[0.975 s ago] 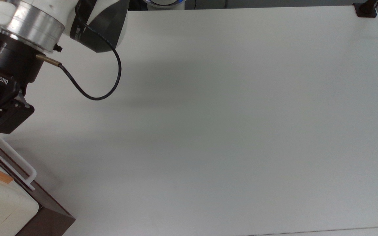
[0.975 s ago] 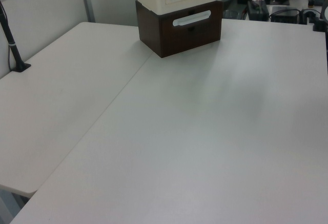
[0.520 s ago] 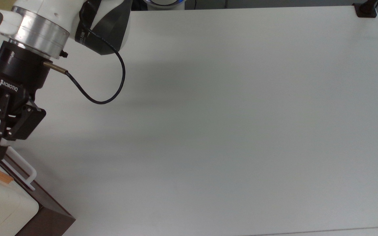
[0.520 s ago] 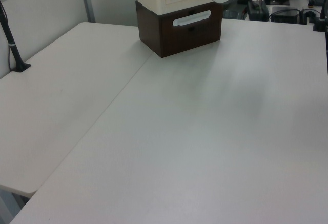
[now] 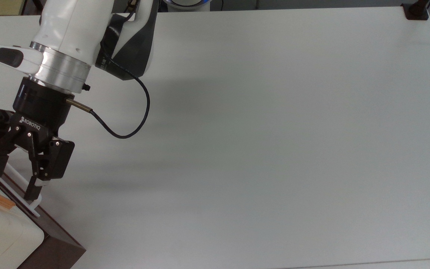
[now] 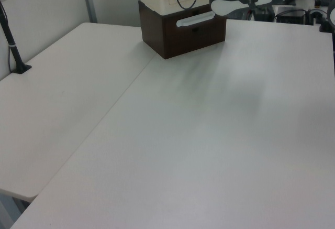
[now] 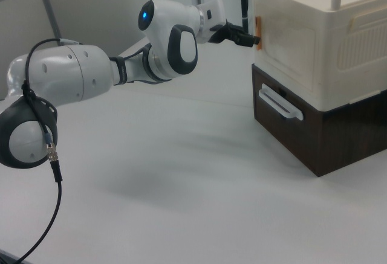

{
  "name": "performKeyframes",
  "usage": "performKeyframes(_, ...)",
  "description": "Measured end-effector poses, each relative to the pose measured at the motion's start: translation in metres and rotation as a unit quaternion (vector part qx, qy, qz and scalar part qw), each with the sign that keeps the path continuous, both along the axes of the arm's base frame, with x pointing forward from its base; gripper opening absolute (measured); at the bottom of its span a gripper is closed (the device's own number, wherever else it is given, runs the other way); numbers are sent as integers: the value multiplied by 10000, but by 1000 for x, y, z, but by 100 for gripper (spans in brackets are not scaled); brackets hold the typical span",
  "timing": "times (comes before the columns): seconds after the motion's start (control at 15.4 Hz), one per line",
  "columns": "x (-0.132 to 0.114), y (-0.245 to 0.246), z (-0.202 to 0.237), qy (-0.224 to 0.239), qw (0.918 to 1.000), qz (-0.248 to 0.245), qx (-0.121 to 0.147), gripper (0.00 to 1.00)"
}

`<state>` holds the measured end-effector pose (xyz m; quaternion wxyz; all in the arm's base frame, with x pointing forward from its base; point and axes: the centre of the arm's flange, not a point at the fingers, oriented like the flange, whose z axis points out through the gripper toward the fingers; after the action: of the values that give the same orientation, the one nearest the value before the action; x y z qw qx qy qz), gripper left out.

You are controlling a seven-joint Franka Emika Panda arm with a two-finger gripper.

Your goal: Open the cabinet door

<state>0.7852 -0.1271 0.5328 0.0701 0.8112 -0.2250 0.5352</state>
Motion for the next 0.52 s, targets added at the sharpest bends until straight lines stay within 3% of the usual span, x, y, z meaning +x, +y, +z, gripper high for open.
performKeyframes(0.52,6,-6,-9,47,9996,-39,-276,86)
